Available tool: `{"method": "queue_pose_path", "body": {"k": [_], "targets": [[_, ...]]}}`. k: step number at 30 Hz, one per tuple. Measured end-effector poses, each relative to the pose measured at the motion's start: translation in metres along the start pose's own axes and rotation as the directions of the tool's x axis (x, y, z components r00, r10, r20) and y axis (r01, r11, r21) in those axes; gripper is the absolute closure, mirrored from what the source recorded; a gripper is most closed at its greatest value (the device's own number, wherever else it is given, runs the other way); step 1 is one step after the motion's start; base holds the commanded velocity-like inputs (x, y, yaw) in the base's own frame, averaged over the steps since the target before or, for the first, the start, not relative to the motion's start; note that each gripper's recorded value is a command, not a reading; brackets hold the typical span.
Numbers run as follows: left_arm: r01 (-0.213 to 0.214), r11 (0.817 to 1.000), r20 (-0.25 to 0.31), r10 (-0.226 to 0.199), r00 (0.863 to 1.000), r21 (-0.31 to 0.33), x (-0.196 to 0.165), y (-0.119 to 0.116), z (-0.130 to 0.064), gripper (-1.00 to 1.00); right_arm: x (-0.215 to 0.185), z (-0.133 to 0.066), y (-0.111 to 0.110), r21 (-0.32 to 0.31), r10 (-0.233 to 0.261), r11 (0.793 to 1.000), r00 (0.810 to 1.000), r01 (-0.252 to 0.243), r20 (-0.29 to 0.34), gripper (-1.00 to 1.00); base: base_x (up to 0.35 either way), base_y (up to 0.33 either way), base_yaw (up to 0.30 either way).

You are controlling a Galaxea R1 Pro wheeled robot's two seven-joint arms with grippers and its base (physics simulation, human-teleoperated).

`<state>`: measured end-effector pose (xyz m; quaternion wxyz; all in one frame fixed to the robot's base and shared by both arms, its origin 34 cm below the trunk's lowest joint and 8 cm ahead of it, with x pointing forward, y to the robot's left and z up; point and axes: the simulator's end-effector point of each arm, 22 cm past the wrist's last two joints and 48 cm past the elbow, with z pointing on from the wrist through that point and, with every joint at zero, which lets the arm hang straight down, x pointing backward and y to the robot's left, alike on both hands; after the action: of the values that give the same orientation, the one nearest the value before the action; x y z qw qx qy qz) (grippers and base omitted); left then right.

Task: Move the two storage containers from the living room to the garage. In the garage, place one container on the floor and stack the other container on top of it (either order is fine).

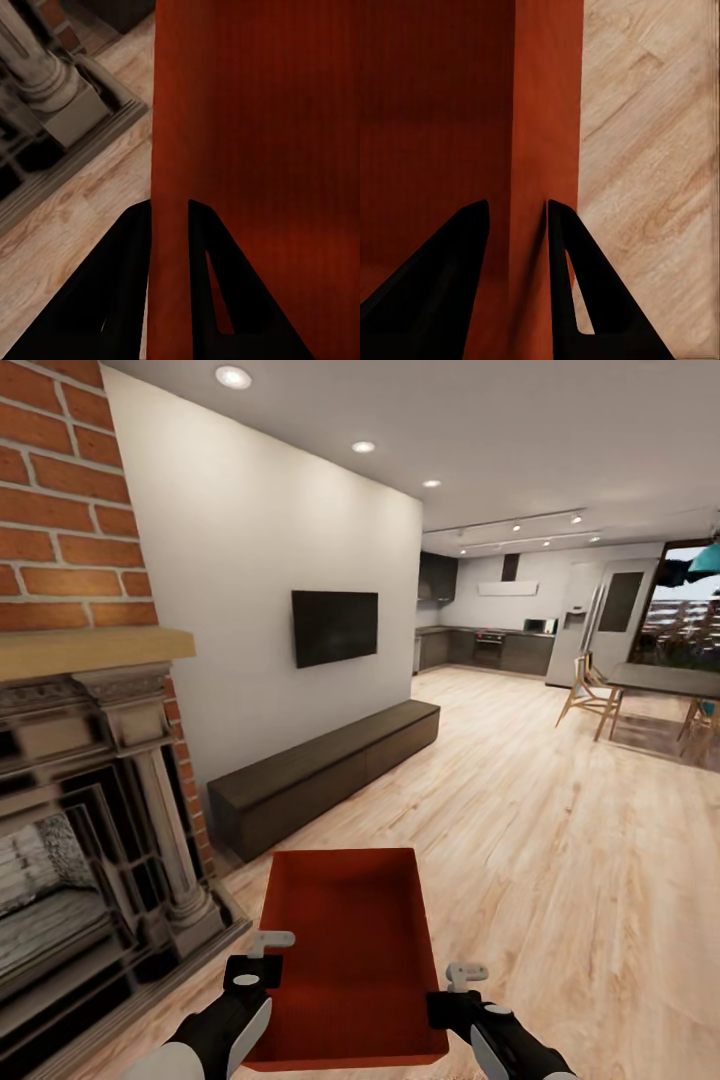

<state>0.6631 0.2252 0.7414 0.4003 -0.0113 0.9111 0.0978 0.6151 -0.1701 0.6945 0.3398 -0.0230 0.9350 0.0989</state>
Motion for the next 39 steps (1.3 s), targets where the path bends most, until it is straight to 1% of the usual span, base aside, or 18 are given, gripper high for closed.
{"method": "queue_pose_path", "body": {"k": [39], "targets": [[0.006, 1.000, 0.032, -0.006, 0.999, -0.001, -0.017, 0.001, -0.009, 1.00, -0.015, -0.008, 0.001, -0.002, -0.005, 1.000, 0.999, 0.005, 0.032, 1.00, 0.000, 0.000, -0.260]]}}
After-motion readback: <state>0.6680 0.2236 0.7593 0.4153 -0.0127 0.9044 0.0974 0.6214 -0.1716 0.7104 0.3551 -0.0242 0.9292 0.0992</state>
